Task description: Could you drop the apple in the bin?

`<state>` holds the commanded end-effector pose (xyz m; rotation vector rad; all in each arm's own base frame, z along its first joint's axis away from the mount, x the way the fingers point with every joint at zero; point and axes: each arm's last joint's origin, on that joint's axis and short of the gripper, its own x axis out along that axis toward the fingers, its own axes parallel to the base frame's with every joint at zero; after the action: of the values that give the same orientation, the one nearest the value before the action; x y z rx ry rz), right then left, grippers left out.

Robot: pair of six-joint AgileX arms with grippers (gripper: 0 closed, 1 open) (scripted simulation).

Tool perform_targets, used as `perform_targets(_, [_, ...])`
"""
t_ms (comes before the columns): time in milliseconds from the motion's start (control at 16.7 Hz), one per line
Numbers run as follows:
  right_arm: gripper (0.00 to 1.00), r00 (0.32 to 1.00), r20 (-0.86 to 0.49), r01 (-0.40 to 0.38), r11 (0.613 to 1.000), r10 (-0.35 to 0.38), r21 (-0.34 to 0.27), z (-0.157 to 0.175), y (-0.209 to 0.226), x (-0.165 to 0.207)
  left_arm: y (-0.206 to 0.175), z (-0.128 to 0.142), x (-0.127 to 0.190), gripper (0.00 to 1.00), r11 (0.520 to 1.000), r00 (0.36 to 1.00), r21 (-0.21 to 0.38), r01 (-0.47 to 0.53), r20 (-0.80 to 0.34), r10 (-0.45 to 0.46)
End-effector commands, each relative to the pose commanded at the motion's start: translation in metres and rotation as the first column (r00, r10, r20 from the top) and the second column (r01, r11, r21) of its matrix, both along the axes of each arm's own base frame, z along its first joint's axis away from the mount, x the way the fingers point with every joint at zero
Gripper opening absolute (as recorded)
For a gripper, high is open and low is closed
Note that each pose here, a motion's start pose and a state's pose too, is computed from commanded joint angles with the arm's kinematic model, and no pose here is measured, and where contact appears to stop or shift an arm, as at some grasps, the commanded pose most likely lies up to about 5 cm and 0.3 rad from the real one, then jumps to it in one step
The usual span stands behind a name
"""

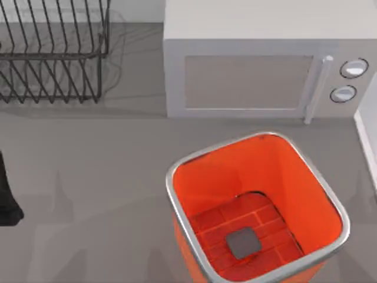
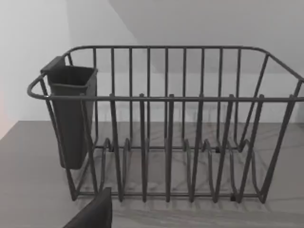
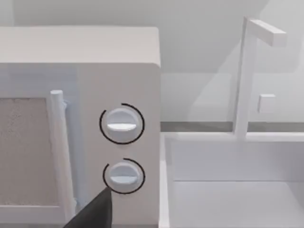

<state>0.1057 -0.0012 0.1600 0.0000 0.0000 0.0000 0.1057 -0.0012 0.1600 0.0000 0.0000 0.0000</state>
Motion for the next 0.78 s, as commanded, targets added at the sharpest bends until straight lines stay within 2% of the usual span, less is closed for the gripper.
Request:
perform_targets(180, [1.00, 1.000, 0.000, 0.000, 1.000, 0.000, 0.000, 0.000, 0.000, 0.000, 0.000, 0.002, 0.000, 1.00, 1.000, 1.000, 0.010, 0.000, -0.007, 0.000])
perform_targets(300, [1.00, 1.000, 0.000, 0.000, 1.000, 0.000, 0.000, 0.000, 0.000, 0.000, 0.002, 0.008, 0.001, 1.00, 0.999, 0.999, 0.053, -0.002, -0.044, 0.005])
perform_targets(420, [1.00, 1.000, 0.000, 0.000, 1.000, 0.000, 0.000, 0.000, 0.000, 0.000, 0.006, 0.016, 0.005, 1.00, 0.991, 0.993, 0.131, -0.003, -0.119, 0.019])
perform_targets(600, [1.00, 1.000, 0.000, 0.000, 1.000, 0.000, 0.000, 0.000, 0.000, 0.000, 0.015, 0.027, 0.018, 1.00, 0.957, 0.953, 0.289, 0.040, -0.300, 0.050])
perform_targets(720, [1.00, 1.000, 0.000, 0.000, 1.000, 0.000, 0.000, 0.000, 0.000, 0.000, 0.025, 0.029, 0.032, 1.00, 0.919, 0.887, 0.372, 0.127, -0.458, 0.063])
perform_targets(780, [1.00, 1.000, 0.000, 0.000, 1.000, 0.000, 0.000, 0.000, 0.000, 0.000, 0.031, 0.028, 0.040, 1.00, 0.902, 0.842, 0.391, 0.181, -0.535, 0.063])
